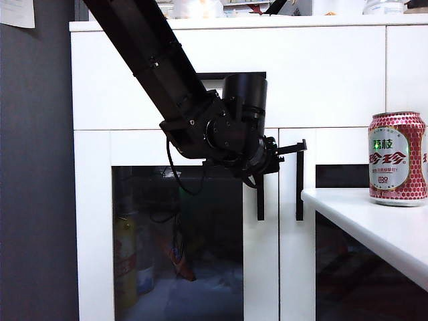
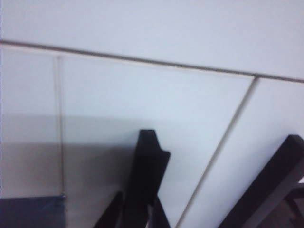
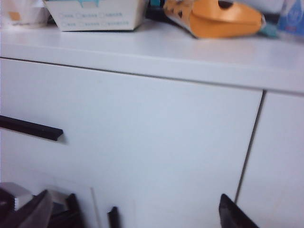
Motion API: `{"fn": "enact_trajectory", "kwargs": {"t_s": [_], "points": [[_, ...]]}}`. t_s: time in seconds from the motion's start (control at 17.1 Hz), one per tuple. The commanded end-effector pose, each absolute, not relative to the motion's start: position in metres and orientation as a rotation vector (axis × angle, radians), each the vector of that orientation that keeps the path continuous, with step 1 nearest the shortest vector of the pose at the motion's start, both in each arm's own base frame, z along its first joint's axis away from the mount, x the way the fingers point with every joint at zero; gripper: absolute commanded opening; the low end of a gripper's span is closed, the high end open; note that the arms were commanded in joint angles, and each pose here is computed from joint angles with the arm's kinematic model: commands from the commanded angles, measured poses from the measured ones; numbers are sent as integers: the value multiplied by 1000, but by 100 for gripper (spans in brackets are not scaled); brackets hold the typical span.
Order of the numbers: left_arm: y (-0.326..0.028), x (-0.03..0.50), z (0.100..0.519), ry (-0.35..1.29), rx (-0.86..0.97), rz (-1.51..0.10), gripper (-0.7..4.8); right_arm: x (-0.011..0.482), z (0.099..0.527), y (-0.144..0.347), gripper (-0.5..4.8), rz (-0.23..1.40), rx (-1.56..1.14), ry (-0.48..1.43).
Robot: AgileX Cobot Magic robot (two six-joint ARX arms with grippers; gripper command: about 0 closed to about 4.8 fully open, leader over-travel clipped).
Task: Open the left door of the white cabinet, pick up a can of beverage from the table on the right, place it inside the cabinet, and finally close the cabinet door.
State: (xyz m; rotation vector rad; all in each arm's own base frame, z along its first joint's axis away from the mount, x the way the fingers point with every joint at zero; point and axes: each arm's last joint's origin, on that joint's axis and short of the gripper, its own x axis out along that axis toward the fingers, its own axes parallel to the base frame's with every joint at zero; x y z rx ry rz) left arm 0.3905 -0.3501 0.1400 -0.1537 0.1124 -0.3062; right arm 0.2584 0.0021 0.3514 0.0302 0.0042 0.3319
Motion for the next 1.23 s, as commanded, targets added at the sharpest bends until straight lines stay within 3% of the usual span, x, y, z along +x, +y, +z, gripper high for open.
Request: {"fn": "enact_trajectory", "kwargs": {"t_s": [0.06, 0.93, 1.23], "points": [[-357, 386, 145, 106, -201, -380, -5, 251, 358, 3, 479, 371, 50, -13], [-368, 370, 148, 40, -247, -417, -5, 233, 368, 4, 479, 364, 39, -27], [-347, 335, 139, 117, -195, -430, -5, 233, 364, 4, 479, 362, 48, 17]]}}
